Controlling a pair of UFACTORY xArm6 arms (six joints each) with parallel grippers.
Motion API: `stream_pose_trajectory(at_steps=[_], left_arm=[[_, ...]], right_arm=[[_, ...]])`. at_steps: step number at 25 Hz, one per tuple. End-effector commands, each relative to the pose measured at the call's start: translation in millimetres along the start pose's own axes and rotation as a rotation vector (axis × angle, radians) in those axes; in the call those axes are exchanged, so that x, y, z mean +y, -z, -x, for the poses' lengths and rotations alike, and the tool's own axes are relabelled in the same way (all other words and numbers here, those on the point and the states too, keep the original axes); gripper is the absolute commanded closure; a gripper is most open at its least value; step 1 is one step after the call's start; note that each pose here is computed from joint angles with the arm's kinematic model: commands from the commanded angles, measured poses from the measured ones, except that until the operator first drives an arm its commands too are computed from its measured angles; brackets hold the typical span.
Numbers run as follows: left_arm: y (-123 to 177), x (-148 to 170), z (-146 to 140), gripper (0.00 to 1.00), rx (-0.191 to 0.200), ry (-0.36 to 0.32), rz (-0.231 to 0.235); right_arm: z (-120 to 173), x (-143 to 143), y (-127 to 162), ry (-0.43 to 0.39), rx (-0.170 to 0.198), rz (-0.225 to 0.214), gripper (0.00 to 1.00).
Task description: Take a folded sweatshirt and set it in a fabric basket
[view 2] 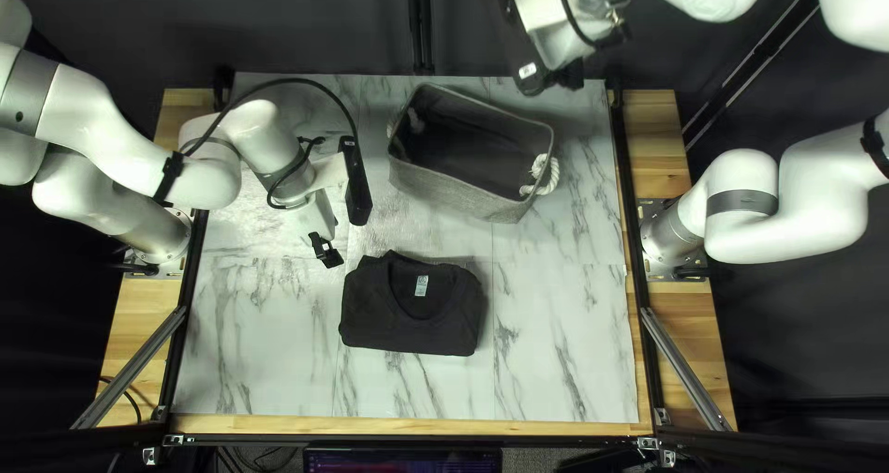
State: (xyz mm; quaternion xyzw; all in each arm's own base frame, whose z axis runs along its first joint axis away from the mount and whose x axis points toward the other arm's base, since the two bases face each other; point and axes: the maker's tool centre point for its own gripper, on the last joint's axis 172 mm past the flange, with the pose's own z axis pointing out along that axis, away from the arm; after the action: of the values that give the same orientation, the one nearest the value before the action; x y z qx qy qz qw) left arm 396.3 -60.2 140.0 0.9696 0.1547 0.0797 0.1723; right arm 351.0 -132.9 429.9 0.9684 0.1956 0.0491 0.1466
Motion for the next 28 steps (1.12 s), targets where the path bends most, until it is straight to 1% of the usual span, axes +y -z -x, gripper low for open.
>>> stream_pose_trajectory(at_steps=[1,4,5,6,28], left_arm=[[0.0,0.0,0.0,0.00,0.000,0.000,0.000],[0.0,0.0,0.0,0.00,0.000,0.000,0.000],[0.0,0.0,0.0,0.00,0.000,0.000,0.000],[0.0,0.0,0.0,0.00,0.000,0.000,0.000],[0.0,0.0,0.0,0.00,0.000,0.000,0.000]], right_arm=[[-13.7,-59.8,29.9,-0.022,-0.059,0.014,0.00],[-25.7,-97.9,34.7,-0.010,-0.099,0.006,0.00],[-27.8,-109.1,36.3,-0.004,-0.108,0.001,0.00],[-29.1,-113.5,37.0,0.001,-0.112,-0.002,0.00],[-29.1,-113.5,37.0,0.001,-0.112,-0.002,0.00]])
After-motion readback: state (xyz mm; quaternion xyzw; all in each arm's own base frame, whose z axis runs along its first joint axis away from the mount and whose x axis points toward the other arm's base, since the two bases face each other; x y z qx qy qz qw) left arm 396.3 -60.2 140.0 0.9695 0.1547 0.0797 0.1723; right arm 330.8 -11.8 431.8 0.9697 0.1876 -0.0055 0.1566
